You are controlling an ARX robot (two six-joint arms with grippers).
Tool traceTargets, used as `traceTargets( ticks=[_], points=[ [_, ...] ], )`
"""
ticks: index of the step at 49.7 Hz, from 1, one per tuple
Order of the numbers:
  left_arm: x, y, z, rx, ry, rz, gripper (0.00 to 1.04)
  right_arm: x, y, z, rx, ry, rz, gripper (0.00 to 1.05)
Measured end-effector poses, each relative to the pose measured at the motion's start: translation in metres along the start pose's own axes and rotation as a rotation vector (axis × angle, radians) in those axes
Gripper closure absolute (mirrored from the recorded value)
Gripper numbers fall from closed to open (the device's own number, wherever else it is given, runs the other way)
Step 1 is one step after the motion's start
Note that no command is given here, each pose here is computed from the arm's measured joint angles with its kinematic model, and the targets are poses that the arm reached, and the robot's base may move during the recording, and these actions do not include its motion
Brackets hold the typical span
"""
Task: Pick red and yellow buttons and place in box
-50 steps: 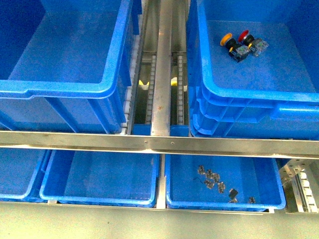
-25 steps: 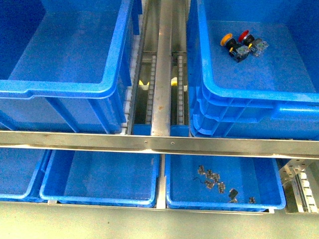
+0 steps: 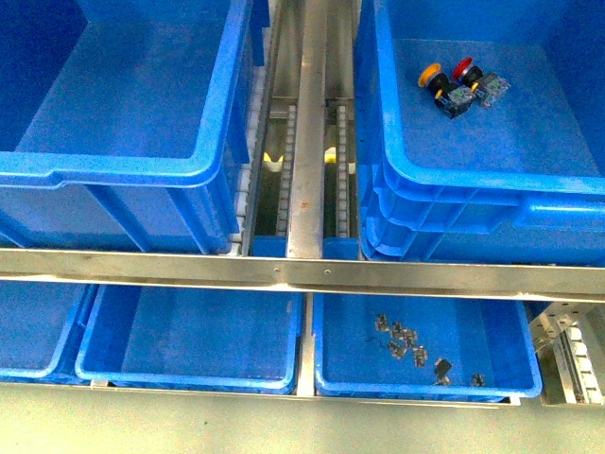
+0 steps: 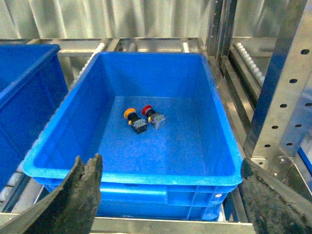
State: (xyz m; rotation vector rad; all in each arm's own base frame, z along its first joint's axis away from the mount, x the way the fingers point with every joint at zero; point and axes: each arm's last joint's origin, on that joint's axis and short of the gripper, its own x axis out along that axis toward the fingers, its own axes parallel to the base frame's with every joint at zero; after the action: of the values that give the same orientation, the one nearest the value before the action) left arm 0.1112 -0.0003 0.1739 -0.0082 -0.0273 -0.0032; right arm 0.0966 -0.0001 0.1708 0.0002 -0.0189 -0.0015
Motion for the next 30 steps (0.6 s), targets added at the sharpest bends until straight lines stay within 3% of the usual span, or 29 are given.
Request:
traceTargets(
  ticks=[5,30],
  points=[
    [0.0000,0.0000,0.0000,0.000,0.000,0.000,0.08,0.0000,0.0000,0.0000,0.001,0.000,0.000,0.05],
    [0.0000,0.0000,0.0000,0.000,0.000,0.000,0.08,0.0000,0.0000,0.0000,0.000,0.000,0.000,0.06]
  ],
)
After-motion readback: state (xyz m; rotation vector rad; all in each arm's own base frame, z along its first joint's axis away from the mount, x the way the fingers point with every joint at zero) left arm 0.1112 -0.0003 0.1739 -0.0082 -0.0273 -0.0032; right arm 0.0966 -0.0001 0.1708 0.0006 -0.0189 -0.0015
